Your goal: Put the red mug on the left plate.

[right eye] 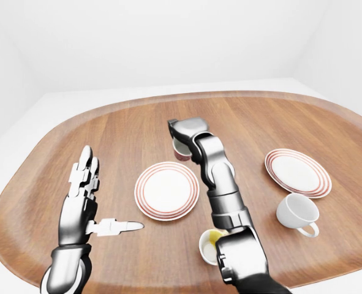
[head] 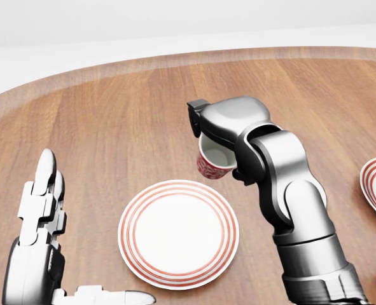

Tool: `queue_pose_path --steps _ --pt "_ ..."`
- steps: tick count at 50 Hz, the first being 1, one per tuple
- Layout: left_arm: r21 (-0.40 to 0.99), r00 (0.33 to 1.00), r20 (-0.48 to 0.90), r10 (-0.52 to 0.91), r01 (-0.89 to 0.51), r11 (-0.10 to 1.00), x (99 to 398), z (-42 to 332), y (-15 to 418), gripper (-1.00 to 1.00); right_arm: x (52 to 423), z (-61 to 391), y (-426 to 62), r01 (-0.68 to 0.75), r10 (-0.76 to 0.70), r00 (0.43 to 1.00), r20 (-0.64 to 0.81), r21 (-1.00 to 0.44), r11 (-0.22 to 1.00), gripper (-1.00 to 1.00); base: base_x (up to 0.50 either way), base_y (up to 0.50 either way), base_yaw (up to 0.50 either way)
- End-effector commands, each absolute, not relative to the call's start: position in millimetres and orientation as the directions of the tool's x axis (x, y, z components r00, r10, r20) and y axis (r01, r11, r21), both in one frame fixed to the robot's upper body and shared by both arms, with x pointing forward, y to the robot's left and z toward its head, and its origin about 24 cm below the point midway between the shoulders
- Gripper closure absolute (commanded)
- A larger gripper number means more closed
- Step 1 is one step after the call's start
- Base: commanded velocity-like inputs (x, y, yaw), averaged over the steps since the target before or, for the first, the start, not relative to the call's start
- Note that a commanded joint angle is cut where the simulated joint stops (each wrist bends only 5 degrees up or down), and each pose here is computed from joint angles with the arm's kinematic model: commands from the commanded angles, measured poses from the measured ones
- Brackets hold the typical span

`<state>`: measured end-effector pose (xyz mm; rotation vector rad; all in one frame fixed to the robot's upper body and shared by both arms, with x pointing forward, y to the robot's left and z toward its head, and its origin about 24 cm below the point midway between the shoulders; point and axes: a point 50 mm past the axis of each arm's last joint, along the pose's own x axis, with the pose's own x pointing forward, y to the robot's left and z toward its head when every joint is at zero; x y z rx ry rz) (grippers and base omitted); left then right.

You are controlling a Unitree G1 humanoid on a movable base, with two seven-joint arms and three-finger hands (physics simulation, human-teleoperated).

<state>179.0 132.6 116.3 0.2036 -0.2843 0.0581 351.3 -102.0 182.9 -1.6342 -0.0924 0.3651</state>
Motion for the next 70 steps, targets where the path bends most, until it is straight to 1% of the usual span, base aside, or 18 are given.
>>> queue_pose_path --steps 1,4,10,12,15,20,23,32,42,43,44,47,51,54,59,62,64,70 --pt "0.188 0.958 0.285 0.033 -0.089 0.978 178 115 134 -1.0 370 156 -8 -0.322 0.382 0.817 -0.432 -0.891 -0.32 1.0 0.0 0.0 0.0" --pt "0.185 0.957 0.288 0.034 -0.09 0.978 176 116 135 -1.0 371 145 4 -0.375 0.377 0.779 -0.501 -0.855 -0.359 1.0 0.0 0.0 0.0" --pt "0.186 0.958 0.286 0.032 -0.088 0.979 177 116 134 -1.0 368 133 19 -0.452 0.408 0.711 -0.573 -0.816 -0.36 1.0 0.0 0.0 0.0" --pt "0.186 0.958 0.285 0.032 -0.088 0.979 177 115 134 -1.0 368 132 20 -0.46 0.405 0.703 -0.584 -0.809 -0.366 1.0 0.0 0.0 0.0" --pt "0.188 0.958 0.285 0.029 -0.086 0.978 177 116 133 -1.0 368 122 22 -0.496 0.368 0.675 -0.64 -0.762 -0.415 1.0 0.0 0.0 0.0" --pt "0.188 0.958 0.285 0.029 -0.086 0.978 177 116 133 -1.0 366 113 25 -0.525 0.361 0.648 -0.671 -0.736 -0.427 1.0 0.0 0.0 0.0" --pt "0.189 0.958 0.286 0.028 -0.085 0.978 178 116 133 -1.0 365 104 29 -0.465 0.388 0.684 -0.618 -0.779 -0.421 1.0 0.0 0.0 0.0" --pt "0.188 0.958 0.287 0.03 -0.087 0.978 177 117 133 -1.0 357 71 26 -0.43 0.388 0.696 -0.604 -0.784 -0.448 1.0 0.0 0.0 0.0" --pt "0.187 0.958 0.287 0.029 -0.086 0.979 178 117 134 -1.0 353 50 18 -0.307 0.386 0.764 -0.517 -0.817 -0.488 1.0 0.0 0.0 0.0" --pt "0.187 0.957 0.288 0.031 -0.088 0.978 177 117 134 -1.0 352 49 18 -0.283 0.417 0.776 -0.474 -0.852 -0.441 1.0 0.0 0.0 0.0" --pt "0.187 0.957 0.288 0.031 -0.088 0.978 177 117 134 -1.0 352 49 18 -0.282 0.419 0.776 -0.471 -0.854 -0.438 1.0 0.0 0.0 0.0" --pt "0.187 0.957 0.287 0.03 -0.087 0.978 177 117 134 -1.0 354 48 13 -0.224 0.399 0.82 -0.411 -0.871 -0.438 1.0 0.0 0.0 0.0" --pt "0.188 0.958 0.287 0.029 -0.086 0.978 177 117 134 -1.0 354 47 11 -0.186 0.41 0.841 -0.353 -0.901 -0.392 1.0 0.0 0.0 0.0" --pt "0.189 0.958 0.287 0.029 -0.086 0.978 177 117 134 -1.0 353 44 10 -0.181 0.421 0.843 -0.333 -0.915 -0.36 1.0 0.0 0.0 0.0" --pt "0.19 0.958 0.285 0.028 -0.085 0.978 178 116 134 -1.0 350 38 7 -0.224 0.443 0.832 -0.335 -0.932 -0.285 1.0 0.0 0.0 0.0" --pt "0.189 0.958 0.285 0.028 -0.085 0.978 178 117 134 -1.0 349 37 6 -0.279 0.467 0.819 -0.332 -0.943 -0.181 1.0 0.0 0.0 0.0" --pt "0.189 0.958 0.285 0.028 -0.085 0.978 179 116 134 -1.0 350 36 2 -0.299 0.456 0.826 -0.332 -0.943 -0.145 1.0 0.0 0.0 0.0" --pt "0.19 0.959 0.283 0.028 -0.084 0.978 179 116 133 -1.0 351 27 -12 -0.381 0.413 0.824 -0.388 -0.919 -0.102 1.0 0.0 0.0 0.0"
